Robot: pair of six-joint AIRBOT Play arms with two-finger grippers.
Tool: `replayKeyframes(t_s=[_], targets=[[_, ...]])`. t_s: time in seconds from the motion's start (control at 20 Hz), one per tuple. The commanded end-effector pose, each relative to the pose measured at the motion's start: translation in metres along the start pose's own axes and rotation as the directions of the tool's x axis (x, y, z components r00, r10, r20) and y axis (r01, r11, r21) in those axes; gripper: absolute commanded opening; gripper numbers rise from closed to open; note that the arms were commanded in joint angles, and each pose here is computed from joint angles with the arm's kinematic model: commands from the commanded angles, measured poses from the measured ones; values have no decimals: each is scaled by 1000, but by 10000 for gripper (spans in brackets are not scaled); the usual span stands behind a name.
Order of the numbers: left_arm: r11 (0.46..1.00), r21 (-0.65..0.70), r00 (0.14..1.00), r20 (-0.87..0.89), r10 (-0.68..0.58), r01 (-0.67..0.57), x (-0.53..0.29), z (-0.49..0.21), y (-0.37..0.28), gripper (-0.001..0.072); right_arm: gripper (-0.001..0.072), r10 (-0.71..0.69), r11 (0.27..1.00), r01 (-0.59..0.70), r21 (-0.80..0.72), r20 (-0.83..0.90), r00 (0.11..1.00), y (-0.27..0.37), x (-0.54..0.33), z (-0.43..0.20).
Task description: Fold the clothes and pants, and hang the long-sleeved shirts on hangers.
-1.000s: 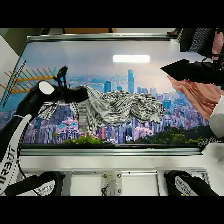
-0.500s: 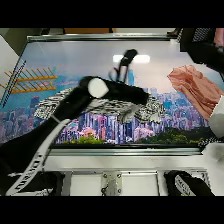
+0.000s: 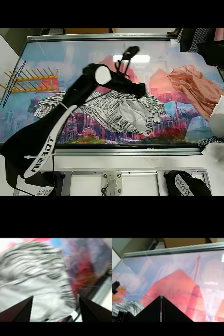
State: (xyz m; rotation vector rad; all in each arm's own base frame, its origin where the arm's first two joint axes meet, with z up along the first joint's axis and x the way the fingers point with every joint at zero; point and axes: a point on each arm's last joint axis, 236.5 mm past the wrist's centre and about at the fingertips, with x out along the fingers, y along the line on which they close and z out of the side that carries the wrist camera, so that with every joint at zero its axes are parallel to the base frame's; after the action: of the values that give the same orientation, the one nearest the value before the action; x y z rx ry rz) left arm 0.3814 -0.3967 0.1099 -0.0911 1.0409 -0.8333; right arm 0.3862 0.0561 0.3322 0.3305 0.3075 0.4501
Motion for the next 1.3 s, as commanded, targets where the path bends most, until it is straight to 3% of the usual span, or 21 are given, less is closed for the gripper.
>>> replayKeyframes(t_s=[0.0,0.15,0.3,0.6,0.95,1.25], targets=[[975,-143,976,-163,147,-171,-3,-45,85,589,13,12,1000,-14,-16,-73,997,4,-1,-17],[956,-156,919,-349,182,-249,29,-113,103,590,12,3,1000,-6,-27,-91,996,2,-2,-22],[941,-148,895,-381,231,-306,56,-147,101,591,12,-4,999,-2,-40,-141,990,1,-3,-34],[910,-213,908,-312,280,-354,67,-138,104,591,12,8,1000,-5,15,-210,978,-2,-1,-57],[920,-213,927,-261,271,-329,70,-110,87,591,12,22,999,-14,33,-248,969,-2,0,-70],[883,-56,777,-504,377,-465,84,-165,104,590,12,42,999,-34,34,-277,960,4,-2,-77]])
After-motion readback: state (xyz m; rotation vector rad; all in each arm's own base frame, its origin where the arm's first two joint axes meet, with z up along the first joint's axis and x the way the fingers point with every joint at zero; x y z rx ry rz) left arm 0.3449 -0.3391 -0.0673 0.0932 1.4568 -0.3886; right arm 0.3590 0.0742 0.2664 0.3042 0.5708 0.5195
